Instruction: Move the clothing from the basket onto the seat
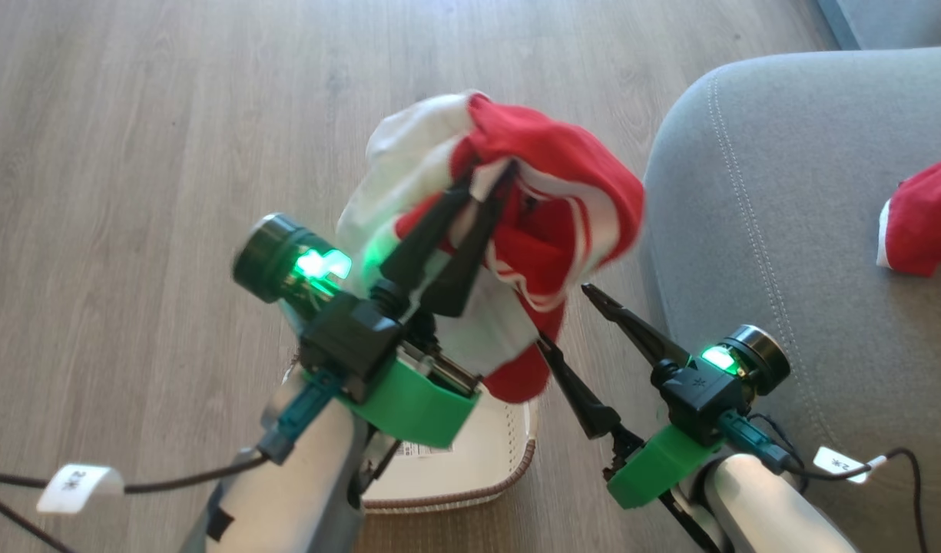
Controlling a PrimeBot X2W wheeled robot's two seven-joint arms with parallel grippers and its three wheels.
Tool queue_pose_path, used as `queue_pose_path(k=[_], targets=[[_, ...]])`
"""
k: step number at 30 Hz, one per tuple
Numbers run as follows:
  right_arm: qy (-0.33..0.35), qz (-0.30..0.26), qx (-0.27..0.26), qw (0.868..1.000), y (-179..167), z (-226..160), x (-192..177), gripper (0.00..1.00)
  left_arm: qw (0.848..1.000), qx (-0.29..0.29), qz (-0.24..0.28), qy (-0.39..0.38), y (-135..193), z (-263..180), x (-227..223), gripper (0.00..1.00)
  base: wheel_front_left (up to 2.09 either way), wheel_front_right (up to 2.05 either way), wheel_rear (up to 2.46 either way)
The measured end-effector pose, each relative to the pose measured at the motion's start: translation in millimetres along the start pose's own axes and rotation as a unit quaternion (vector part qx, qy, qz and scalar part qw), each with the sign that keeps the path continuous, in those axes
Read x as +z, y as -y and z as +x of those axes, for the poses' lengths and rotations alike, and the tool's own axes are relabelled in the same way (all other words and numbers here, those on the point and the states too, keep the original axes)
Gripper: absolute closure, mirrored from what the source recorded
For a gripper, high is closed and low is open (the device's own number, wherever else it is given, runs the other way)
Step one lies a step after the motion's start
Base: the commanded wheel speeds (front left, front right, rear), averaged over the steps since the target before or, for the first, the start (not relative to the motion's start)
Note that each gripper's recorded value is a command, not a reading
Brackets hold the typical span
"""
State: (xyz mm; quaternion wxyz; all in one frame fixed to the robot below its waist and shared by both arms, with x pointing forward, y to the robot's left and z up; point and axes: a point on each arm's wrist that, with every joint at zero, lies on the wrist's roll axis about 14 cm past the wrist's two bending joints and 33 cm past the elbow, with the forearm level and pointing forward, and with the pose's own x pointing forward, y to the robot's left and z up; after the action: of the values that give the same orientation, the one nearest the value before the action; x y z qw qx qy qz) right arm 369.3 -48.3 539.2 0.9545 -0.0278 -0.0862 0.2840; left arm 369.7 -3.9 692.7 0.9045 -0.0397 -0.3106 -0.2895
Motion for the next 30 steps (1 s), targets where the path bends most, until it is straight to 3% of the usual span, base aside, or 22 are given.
queue_pose_path(k=[18, 19, 20, 21, 30], targets=[[0.004, -0.029, 0.046, 0.998, -23, 27, 4, 0.0, 0.999, -0.048, -0.021, 0.01, 37, -6, 14, 1.0, 0.0, 0.0, 0.0], [0.005, -0.026, 0.045, 0.999, -24, 29, 4, 0.14, 0.999, -0.049, -0.021, 0.011, 38, -7, 15, 1.0, 0.0, 0.0, 0.0], [0.006, -0.022, 0.041, 0.999, -23, 31, 5, 0.7, 0.998, -0.05, -0.022, 0.012, 39, -7, 16, 1.0, 0.0, 0.0, 0.0], [0.006, -0.017, 0.038, 0.999, -23, 33, 4, 1.0, 0.998, -0.051, -0.022, 0.012, 40, -7, 16, 1.0, 0.0, 0.0, 0.0], [0.011, 0.001, 0.011, 1.0, -11, 40, 5, 1.0, 0.999, -0.039, -0.019, 0.006, 31, -9, 12, 1.0, 0.0, 0.0, 0.0]])
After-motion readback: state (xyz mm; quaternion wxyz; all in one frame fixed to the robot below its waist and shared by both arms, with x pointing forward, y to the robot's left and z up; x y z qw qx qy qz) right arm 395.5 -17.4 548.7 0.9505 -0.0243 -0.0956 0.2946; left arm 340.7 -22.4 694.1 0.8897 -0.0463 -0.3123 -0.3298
